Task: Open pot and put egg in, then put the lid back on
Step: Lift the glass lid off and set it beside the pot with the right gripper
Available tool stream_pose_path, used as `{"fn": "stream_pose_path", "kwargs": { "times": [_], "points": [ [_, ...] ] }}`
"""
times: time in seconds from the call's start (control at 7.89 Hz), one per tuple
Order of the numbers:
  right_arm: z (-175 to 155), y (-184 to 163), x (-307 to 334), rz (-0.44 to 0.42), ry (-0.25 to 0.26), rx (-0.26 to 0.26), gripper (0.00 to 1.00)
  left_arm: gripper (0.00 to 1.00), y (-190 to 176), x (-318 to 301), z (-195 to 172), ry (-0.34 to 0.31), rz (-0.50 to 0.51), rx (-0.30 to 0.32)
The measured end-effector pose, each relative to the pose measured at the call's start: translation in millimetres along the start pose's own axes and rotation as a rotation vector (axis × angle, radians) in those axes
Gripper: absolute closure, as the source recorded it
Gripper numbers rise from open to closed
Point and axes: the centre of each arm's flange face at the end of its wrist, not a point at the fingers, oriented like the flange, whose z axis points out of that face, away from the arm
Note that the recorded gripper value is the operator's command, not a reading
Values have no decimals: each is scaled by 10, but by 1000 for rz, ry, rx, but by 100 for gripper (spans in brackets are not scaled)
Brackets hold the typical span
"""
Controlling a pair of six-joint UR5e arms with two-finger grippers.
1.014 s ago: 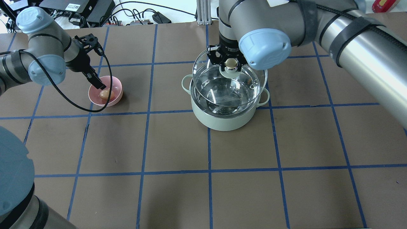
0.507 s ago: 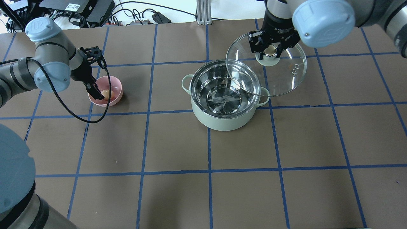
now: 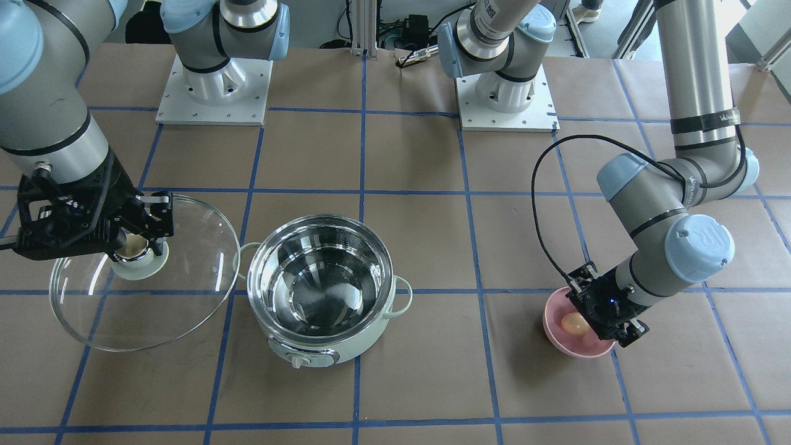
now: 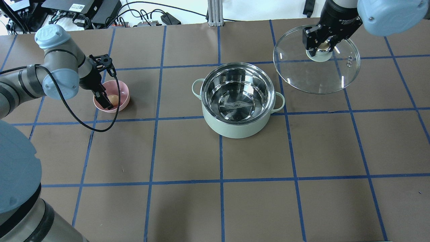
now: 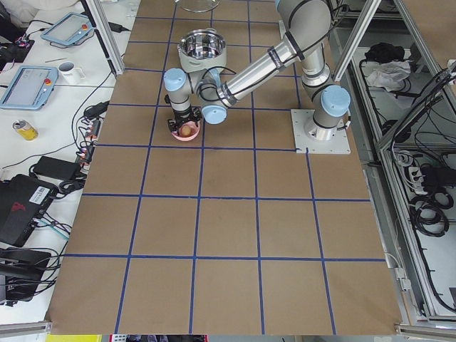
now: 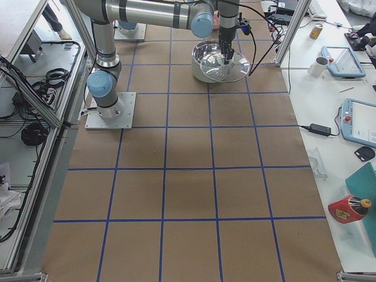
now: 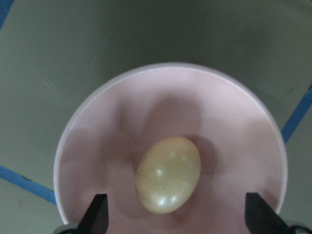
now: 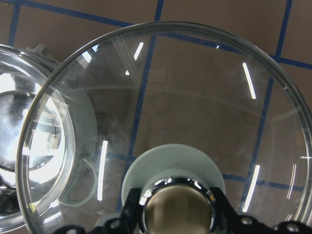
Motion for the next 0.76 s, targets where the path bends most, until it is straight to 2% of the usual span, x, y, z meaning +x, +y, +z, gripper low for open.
{"fn": "stream_pose_path", "kwargs": {
  "times": [0.76],
  "points": [
    [9,5,128,-100,0,3,100,0,-22,-17,185,31,1,6]
  ]
}}
